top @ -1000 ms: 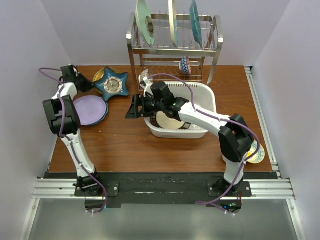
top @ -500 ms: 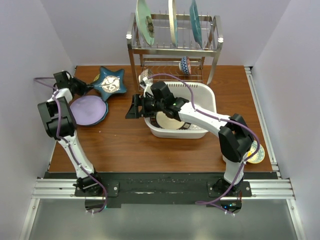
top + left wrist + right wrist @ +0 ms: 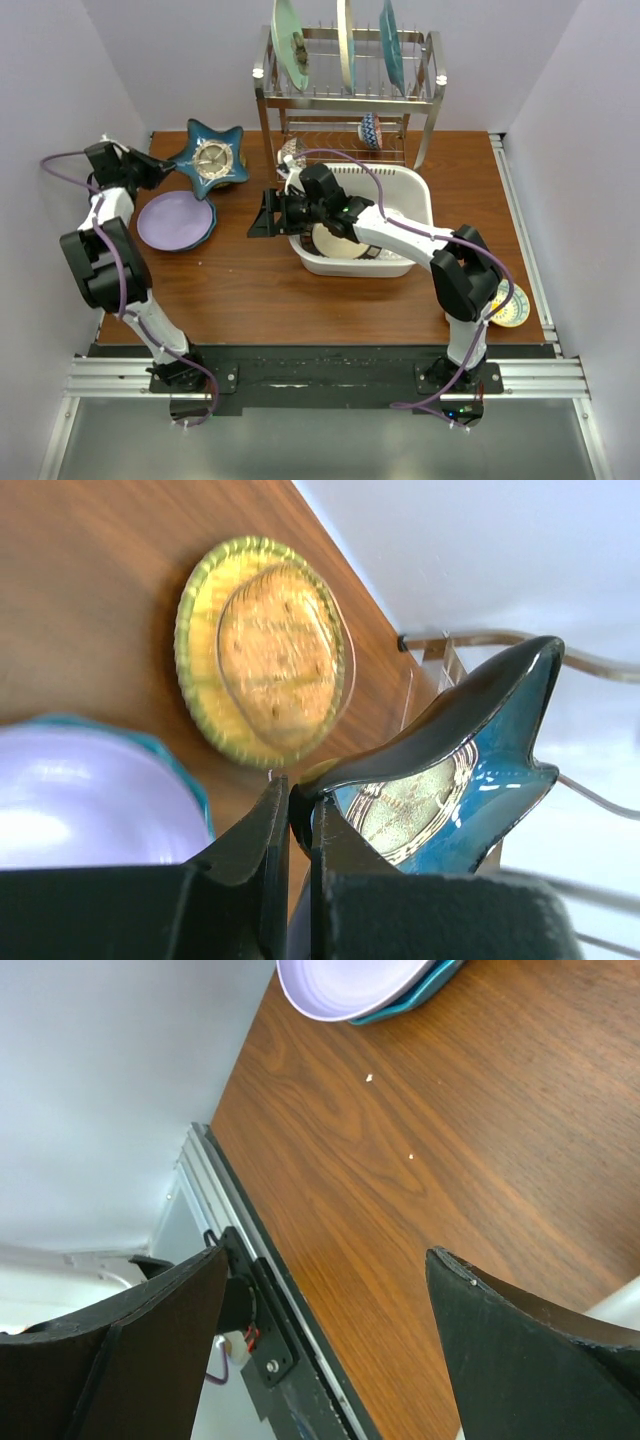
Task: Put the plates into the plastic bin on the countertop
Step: Pick up the plate at the center of the board.
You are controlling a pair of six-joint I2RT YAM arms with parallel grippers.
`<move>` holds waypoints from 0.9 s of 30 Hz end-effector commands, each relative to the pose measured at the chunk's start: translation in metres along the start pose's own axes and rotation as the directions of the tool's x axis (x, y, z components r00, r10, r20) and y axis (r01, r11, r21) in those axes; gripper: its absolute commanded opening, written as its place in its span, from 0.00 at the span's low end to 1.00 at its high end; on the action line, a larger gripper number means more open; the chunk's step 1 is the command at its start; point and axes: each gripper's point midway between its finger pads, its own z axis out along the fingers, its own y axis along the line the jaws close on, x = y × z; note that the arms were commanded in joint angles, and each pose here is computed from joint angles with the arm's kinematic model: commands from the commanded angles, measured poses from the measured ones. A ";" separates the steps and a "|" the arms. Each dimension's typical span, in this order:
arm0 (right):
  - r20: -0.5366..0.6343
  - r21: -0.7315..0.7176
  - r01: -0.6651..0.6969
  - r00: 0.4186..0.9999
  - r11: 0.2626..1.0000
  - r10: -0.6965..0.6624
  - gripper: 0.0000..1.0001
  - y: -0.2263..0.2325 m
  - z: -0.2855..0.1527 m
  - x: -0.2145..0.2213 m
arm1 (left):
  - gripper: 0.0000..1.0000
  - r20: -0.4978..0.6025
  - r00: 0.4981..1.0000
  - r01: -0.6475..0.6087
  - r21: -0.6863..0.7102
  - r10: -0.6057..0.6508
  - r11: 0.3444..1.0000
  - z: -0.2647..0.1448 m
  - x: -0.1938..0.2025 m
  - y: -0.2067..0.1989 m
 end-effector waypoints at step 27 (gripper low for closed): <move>0.182 0.001 -0.095 0.979 0.995 0.093 0.90 -0.024 -0.021 -0.045 | 0.00 0.008 0.991 -0.133 0.278 0.136 0.951 -0.124 0.056 -0.076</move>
